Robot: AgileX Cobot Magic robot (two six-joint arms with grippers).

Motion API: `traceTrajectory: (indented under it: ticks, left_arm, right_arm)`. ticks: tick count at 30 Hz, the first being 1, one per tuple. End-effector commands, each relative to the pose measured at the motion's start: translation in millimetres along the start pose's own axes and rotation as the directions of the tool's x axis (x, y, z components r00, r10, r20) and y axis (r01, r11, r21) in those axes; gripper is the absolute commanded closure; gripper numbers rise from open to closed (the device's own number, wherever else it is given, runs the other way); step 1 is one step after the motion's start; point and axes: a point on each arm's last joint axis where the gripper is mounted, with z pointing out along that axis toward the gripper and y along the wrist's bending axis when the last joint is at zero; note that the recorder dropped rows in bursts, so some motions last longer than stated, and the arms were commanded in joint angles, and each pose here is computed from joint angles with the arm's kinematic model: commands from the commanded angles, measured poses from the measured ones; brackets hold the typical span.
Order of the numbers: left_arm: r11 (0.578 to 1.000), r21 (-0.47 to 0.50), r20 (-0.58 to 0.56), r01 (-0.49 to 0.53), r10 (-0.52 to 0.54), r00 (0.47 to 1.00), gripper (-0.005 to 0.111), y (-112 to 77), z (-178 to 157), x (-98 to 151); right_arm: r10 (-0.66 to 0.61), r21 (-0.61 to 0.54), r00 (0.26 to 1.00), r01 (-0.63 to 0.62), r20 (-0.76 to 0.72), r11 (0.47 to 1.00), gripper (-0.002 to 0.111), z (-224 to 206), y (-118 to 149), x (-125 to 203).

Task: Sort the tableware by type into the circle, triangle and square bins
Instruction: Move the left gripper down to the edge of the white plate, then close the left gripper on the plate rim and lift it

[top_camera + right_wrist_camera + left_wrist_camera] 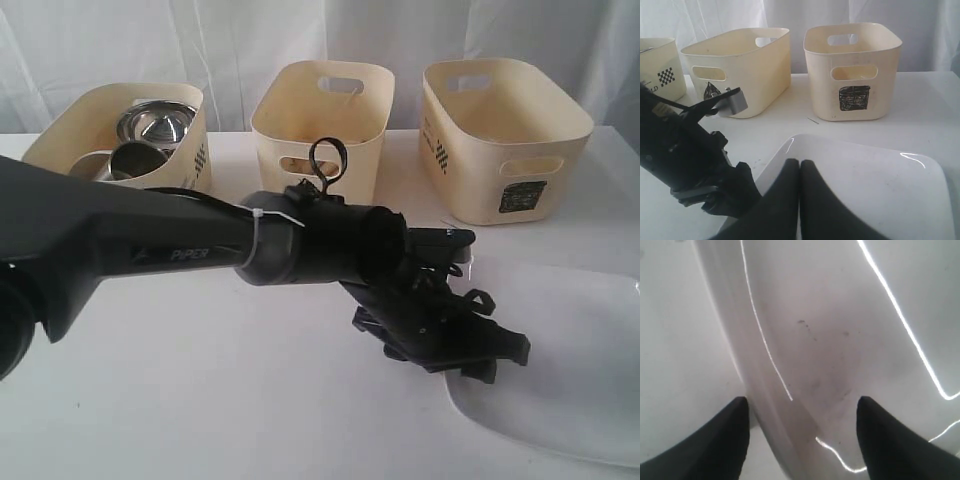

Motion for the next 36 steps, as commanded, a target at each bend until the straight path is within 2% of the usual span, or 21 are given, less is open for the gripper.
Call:
traceTrajectory:
  ticks: [1,2,4,5,6,7,8,12,16,30,36]
  left_arm:
    - [1.0,-0.005,-0.067,0.022,-0.022,0.998,0.043,3.0,9.6,10.3]
    - [1.0,-0.004,-0.067,0.024,-0.024,0.997,0.046,2.9,9.6,10.4]
    - [1.0,-0.003,-0.073,0.025,-0.025,0.997,0.062,2.8,9.6,10.9]
    - [1.0,-0.003,-0.076,0.025,-0.025,0.997,0.078,2.8,9.5,11.1]
    - [1.0,-0.003,-0.078,0.02,-0.021,0.997,0.085,2.8,9.5,11.3]
    - [1.0,-0.005,-0.078,0.008,-0.008,0.997,0.099,3.1,9.5,11.3]
    - [0.999,-0.003,-0.078,-0.039,0.039,0.996,0.107,3.3,9.5,11.3]
    - [0.989,0.003,-0.047,-0.145,0.145,0.988,0.107,3.3,-3.2,3.5]
    - [0.971,-0.037,0.031,-0.235,0.236,0.971,0.107,0.1,-37.5,-12.9]
    - [0.944,-0.131,0.197,-0.302,0.323,0.926,0.107,6.3,-97.8,-42.9]
    - [0.918,-0.182,0.292,-0.352,0.393,0.872,0.107,-0.9,-121.4,-55.2]
  right_arm:
    - [-0.001,0.005,1.0,0.001,0.014,1.0,0.108,-0.3,-0.3,-0.4]
    - [-0.001,0.005,1.0,0.001,0.014,1.0,0.108,-0.3,-0.3,-0.4]
    - [-0.001,0.005,1.0,0.001,0.014,1.0,0.108,-0.3,-0.3,-0.4]
    - [-0.001,0.005,1.0,0.001,0.014,1.0,0.108,-0.3,-0.3,-0.4]
    - [-0.001,0.005,1.0,0.001,0.014,1.0,0.108,-0.3,-0.3,-0.4]
    - [-0.001,0.005,1.0,0.001,0.014,1.0,0.108,-0.3,-0.3,-0.4]
    - [-0.001,0.005,1.0,0.001,0.014,1.0,0.108,-0.3,-0.3,-0.4]
    - [-0.001,0.005,1.0,0.001,0.014,1.0,0.108,-0.3,-0.3,-0.4]
    - [-0.001,0.005,1.0,0.001,0.014,1.0,0.108,-0.3,-0.3,-0.4]
    - [-0.001,0.005,1.0,0.001,0.014,1.0,0.108,-0.3,-0.3,-0.4]
    - [-0.001,0.005,1.0,0.001,0.014,1.0,0.108,-0.3,-0.3,-0.4]
